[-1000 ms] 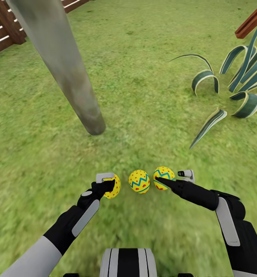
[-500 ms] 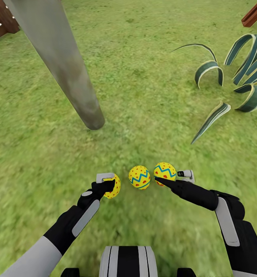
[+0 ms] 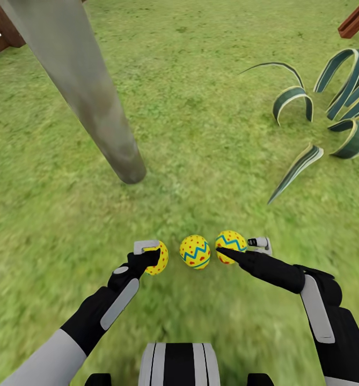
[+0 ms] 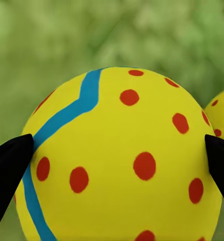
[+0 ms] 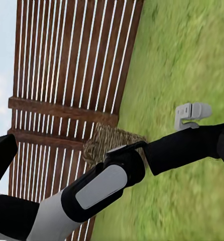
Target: Take the three Easter eggs out of the wicker basket on the lawn in the garden, then place them on the lawn next to a single tree (choose any tree) so that all three eggs are next to the same tree and none are left in the basket.
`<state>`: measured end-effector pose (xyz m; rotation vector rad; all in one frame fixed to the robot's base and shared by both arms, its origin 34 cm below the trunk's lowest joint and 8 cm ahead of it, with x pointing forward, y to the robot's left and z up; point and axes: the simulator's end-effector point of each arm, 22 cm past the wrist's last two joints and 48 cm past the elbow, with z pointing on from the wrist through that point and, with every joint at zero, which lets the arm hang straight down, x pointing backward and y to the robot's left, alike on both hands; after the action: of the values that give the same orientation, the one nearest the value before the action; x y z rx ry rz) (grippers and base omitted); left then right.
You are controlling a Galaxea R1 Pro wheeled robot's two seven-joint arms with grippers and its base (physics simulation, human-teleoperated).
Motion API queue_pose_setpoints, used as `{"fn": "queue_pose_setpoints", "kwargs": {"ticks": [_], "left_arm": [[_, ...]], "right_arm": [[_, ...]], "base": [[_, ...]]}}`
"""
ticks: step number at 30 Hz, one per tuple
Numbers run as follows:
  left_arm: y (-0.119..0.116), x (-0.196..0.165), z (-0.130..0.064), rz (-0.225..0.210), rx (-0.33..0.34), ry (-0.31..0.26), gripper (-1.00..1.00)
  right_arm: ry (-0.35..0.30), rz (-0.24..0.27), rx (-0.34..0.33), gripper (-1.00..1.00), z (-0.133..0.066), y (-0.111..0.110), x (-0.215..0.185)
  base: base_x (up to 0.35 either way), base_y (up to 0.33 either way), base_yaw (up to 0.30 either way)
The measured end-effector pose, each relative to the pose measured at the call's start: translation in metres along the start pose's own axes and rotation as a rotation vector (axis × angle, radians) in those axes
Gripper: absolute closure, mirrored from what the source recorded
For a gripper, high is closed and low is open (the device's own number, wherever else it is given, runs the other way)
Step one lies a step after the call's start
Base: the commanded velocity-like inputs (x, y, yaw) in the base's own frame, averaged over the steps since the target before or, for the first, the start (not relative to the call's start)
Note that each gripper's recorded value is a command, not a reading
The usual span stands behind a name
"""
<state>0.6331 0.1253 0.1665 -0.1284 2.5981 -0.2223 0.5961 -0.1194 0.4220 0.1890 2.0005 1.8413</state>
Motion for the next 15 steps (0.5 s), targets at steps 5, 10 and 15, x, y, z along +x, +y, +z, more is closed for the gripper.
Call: {"fn": "queue_pose_setpoints", "kwargs": {"ticks": [5, 10, 15], "left_arm": [[-0.0001, 0.0000, 0.0001, 0.000, 0.000, 0.000, 1.00], [-0.0001, -0.0001, 0.0000, 0.000, 0.000, 0.000, 1.00], [0.0010, 0.0046, 0.0027, -0.001, -0.002, 0.008, 1.00]], "right_arm": [[0.000, 0.001, -0.001, -1.00, 0.0003, 0.0000, 0.0002], [-0.001, 0.002, -0.001, -1.00, 0.0003, -0.0001, 0.0004], [0.000, 0.009, 0.003, -1.00, 0.0003, -0.0044, 0.0018]], "base": [[0.096, 0.000, 0.000], [0.010, 0.000, 0.000], [0.001, 0.000, 0.000]]}}
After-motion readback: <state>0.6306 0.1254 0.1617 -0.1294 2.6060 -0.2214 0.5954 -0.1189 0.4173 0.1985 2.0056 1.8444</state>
